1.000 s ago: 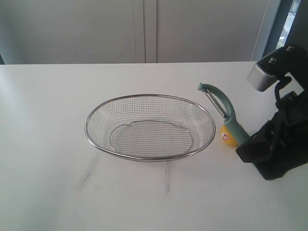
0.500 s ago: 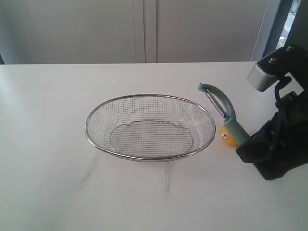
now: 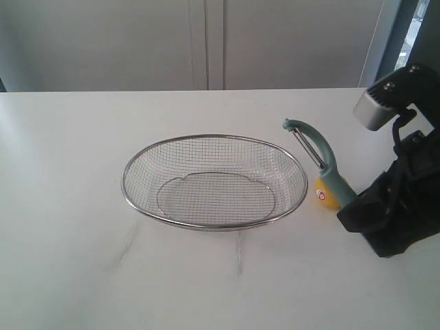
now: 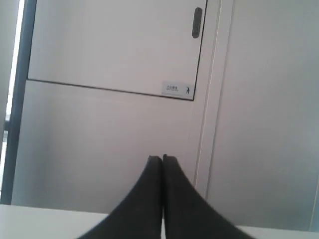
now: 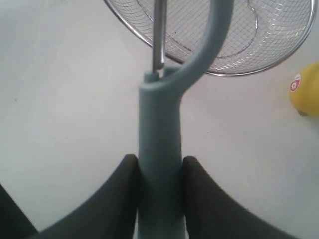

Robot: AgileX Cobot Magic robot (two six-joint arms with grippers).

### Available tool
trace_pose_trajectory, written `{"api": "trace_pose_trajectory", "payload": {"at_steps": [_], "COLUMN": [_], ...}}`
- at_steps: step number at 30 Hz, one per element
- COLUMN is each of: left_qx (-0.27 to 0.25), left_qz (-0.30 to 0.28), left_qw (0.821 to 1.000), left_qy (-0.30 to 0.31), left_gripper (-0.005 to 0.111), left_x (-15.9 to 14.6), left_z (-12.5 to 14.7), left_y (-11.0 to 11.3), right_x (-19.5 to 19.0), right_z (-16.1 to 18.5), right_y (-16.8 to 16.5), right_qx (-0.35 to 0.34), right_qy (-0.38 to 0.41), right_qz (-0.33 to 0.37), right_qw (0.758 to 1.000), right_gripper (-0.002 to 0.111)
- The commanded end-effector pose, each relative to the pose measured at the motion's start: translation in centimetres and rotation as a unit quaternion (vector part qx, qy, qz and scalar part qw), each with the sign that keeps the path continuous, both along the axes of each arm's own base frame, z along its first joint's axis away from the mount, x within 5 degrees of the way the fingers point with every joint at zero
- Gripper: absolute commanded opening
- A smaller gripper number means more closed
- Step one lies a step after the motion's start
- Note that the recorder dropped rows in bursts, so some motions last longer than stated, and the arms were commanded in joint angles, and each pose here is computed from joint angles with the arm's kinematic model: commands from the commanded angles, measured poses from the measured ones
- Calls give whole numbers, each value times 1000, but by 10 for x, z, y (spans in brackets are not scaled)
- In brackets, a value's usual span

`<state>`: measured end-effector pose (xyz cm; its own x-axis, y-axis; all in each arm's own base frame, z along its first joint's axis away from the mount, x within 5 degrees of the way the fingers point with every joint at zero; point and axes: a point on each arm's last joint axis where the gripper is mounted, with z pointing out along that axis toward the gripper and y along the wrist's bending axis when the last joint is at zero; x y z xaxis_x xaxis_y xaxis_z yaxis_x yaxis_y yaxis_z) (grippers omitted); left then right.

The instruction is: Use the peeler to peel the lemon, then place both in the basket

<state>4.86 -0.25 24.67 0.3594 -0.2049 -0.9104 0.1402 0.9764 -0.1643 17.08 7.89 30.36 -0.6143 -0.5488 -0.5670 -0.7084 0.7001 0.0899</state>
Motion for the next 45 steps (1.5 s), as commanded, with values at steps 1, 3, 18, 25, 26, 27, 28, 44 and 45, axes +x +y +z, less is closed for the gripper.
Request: {"api": "trace_pose_trajectory", "payload": {"at_steps": [1,3,18,25,26,27,28,44,45], "left_qx": [-13,-11,105,169,175,180,181,178,181], "left_qz": [-17,-18,-35,-178,-198,-224,-249,-424,-429], "left_qw": [999,998,931,870,864,858,851,792,789], "left_qy": [36,60,348,427,428,426,425,403,400], "left_gripper": [0,0,0,0,0,0,0,0,0], "left_x": [0,5,50,70,72,74,77,106,107], "left_z": [14,22,54,61,61,61,62,69,72], "left_y": [-2,-2,-12,-38,-42,-46,-50,-83,-86], "right_x": [1,1,2,2,2,2,2,1,1], "right_z": [0,0,1,1,1,1,1,5,5], "right_y": [0,0,0,1,1,1,1,8,8], "right_qx": [3,3,5,11,11,11,12,71,74], "right_qy": [-4,-4,-12,-9,-9,-9,-9,16,17], "right_qz": [1,0,-3,-5,-5,-5,-5,-31,-31], "right_qw": [1000,1000,1000,1000,1000,1000,1000,997,997], "right_gripper": [0,0,0,0,0,0,0,0,0]}}
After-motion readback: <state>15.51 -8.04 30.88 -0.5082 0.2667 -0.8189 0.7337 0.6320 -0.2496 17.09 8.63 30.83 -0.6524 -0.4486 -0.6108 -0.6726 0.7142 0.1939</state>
